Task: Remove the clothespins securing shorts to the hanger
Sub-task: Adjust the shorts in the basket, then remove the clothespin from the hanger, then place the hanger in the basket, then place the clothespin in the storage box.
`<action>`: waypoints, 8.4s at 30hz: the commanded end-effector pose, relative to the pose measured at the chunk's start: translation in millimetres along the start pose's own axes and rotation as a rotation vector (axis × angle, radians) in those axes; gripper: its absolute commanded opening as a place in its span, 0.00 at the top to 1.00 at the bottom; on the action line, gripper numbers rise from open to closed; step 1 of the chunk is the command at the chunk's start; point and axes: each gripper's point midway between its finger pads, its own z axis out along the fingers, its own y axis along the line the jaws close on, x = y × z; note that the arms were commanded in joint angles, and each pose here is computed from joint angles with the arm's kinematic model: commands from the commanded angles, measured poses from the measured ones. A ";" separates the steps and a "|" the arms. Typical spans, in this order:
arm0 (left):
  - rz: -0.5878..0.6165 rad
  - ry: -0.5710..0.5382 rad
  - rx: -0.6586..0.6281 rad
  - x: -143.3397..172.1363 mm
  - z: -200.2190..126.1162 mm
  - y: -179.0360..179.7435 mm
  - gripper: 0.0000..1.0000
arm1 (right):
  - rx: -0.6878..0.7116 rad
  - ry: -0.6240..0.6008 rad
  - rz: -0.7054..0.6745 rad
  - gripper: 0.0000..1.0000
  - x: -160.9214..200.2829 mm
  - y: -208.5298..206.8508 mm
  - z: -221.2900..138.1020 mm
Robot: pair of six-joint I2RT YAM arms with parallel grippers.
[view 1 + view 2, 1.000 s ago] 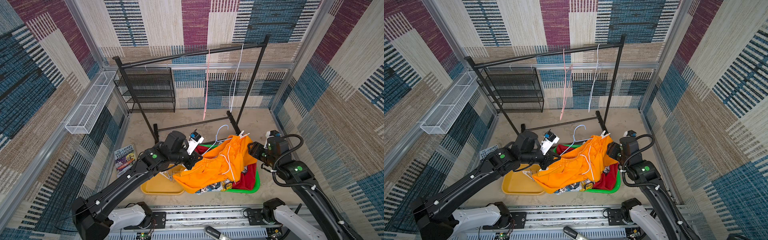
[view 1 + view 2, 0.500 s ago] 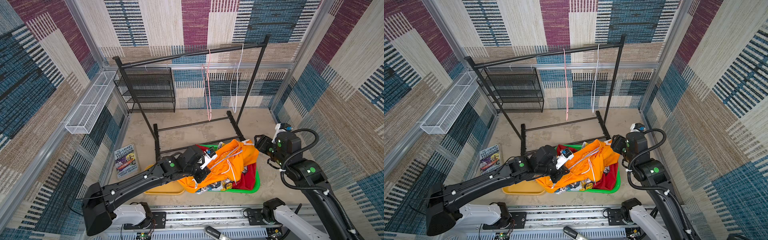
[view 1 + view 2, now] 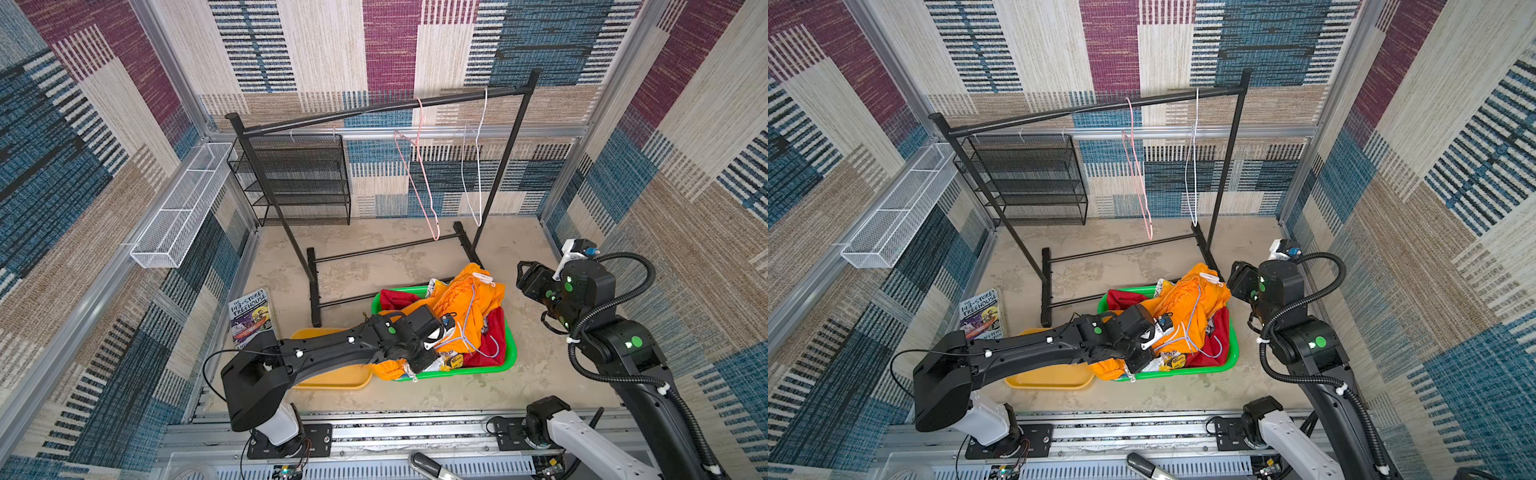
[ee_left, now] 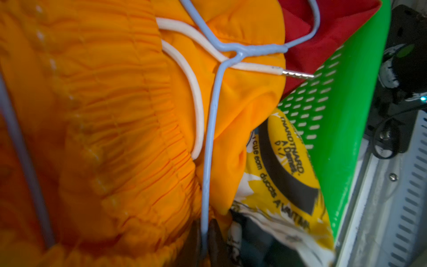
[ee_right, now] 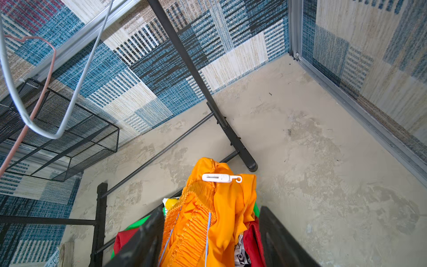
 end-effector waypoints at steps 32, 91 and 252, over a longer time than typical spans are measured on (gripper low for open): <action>-0.231 -0.427 0.188 -52.1 -94.2 17.3 1.00 | -0.111 0.133 -0.038 0.26 27.2 23.9 46.2; -0.273 -0.474 0.253 -48.8 -93.1 11.1 1.00 | -0.249 0.317 0.308 0.43 46.5 36.9 162.4; -1.456 -0.433 -0.343 199.8 -208.3 233.2 0.22 | -0.580 0.656 -0.599 0.80 416.4 334.9 54.9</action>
